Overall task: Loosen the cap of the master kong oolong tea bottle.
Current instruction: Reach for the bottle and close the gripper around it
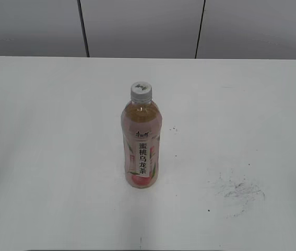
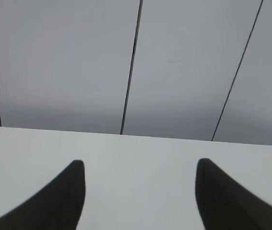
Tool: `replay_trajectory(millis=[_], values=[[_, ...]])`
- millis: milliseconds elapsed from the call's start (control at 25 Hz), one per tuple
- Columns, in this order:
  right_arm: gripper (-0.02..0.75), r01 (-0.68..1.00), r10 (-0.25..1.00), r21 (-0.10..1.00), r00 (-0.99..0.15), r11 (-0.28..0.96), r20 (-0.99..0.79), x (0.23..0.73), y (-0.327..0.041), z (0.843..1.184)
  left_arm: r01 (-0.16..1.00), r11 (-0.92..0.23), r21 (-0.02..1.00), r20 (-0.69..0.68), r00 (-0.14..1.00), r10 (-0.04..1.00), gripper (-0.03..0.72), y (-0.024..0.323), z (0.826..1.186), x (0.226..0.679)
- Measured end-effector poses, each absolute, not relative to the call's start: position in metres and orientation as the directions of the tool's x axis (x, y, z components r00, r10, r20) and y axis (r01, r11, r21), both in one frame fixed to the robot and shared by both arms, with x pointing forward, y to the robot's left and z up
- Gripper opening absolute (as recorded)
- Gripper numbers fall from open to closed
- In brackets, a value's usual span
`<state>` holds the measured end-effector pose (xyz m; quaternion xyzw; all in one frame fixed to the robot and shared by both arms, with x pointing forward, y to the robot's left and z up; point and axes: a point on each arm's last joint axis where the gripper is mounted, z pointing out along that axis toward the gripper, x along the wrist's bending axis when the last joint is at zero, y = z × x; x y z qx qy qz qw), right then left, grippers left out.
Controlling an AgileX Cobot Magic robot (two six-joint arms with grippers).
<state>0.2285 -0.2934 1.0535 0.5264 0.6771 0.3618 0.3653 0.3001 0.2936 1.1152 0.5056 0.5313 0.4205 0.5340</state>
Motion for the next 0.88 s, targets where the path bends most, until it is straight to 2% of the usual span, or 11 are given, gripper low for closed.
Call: replay_trajectory(millis=[240,400,560,720,880], values=[[0.564,0.449,0.977,0.875,-0.179,0.184,-0.114,0.229,-0.293,1.053,0.085,0.156,0.984,-0.159,0.026,0.987,0.438,0.296,1.11,0.383],[0.564,0.448,0.977,0.875,-0.179,0.183,-0.113,0.229,-0.293,1.053,0.083,0.069,0.994,-0.074,0.066,0.995,0.44,0.285,1.089,0.437],[0.564,0.449,0.977,0.875,-0.179,0.184,-0.114,0.229,-0.293,1.053,-0.053,-0.006,0.999,0.014,0.153,0.988,0.504,0.264,1.073,0.476],[0.564,0.449,0.977,0.875,-0.179,0.184,-0.114,0.229,-0.293,1.053,-0.114,0.056,0.992,-0.035,0.179,0.983,0.573,0.255,1.043,0.507],[0.564,0.449,0.977,0.875,-0.179,0.184,-0.114,0.229,-0.293,1.053,-0.03,0.093,0.995,-0.084,0.21,0.974,0.582,0.249,1.003,0.528]])
